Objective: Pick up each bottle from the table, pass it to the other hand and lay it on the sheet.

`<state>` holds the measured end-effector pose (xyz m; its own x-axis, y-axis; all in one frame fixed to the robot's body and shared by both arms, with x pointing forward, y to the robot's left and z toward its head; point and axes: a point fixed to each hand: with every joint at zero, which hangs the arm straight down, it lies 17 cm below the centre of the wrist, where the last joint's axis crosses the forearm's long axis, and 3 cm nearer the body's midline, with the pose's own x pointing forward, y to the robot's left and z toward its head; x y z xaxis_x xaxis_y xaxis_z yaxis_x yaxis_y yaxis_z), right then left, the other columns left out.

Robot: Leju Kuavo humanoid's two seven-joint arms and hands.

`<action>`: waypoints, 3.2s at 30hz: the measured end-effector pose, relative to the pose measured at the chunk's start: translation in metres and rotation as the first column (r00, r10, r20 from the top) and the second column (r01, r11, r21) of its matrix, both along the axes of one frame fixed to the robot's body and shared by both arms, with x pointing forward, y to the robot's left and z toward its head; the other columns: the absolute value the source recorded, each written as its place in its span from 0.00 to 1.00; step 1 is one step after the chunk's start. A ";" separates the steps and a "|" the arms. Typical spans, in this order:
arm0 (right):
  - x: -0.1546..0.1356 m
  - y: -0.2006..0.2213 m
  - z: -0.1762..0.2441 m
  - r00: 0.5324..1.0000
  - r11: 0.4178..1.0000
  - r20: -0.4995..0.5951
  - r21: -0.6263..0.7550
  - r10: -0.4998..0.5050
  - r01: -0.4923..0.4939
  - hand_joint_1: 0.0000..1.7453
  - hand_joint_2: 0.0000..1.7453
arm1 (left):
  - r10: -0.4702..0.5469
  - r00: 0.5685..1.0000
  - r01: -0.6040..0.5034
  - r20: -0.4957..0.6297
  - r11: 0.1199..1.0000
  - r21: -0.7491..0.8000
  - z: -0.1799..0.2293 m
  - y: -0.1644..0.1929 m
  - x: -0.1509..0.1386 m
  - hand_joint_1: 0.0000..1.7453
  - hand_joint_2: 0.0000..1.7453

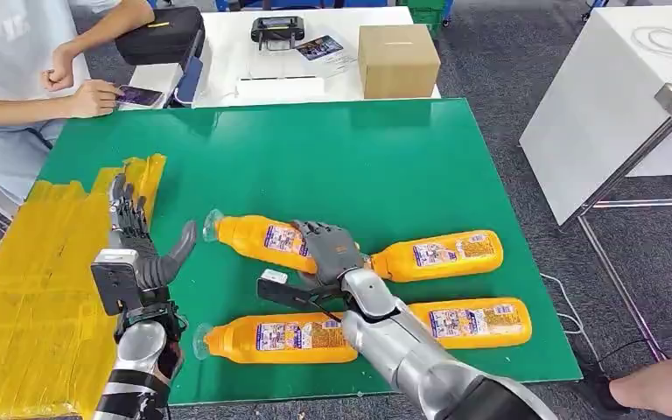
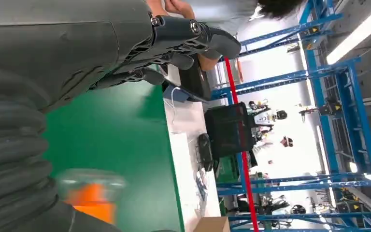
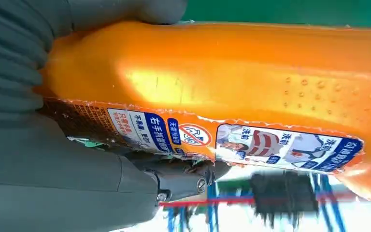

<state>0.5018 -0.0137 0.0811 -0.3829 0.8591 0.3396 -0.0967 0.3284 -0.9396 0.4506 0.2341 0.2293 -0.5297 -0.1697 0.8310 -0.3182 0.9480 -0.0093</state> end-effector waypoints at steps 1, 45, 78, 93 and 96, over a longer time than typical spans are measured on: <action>0.001 -0.002 0.007 1.000 1.000 0.027 0.029 -0.011 0.010 1.00 1.00 | 0.000 1.000 0.000 0.002 1.000 0.001 0.001 0.000 0.000 0.00 1.00; -0.037 -0.017 0.083 0.986 0.794 0.161 0.604 -0.044 -0.063 0.96 1.00 | -0.668 0.743 0.662 -0.050 0.744 -0.092 0.032 -0.129 0.014 0.00 1.00; -0.045 0.024 0.081 0.976 0.872 0.218 0.472 0.031 -0.133 0.98 1.00 | -0.727 0.684 0.716 -0.061 0.685 -0.133 0.023 -0.151 0.013 1.00 1.00; -0.044 0.022 0.085 0.973 0.863 0.230 0.488 0.016 -0.130 0.54 1.00 | -0.702 0.709 0.693 -0.060 0.710 -0.126 0.024 -0.146 0.016 1.00 1.00; -0.046 0.020 0.092 0.969 0.851 0.248 0.508 0.005 -0.135 0.54 1.00 | -0.648 0.760 0.644 -0.057 0.762 -0.069 0.028 -0.140 0.018 1.00 1.00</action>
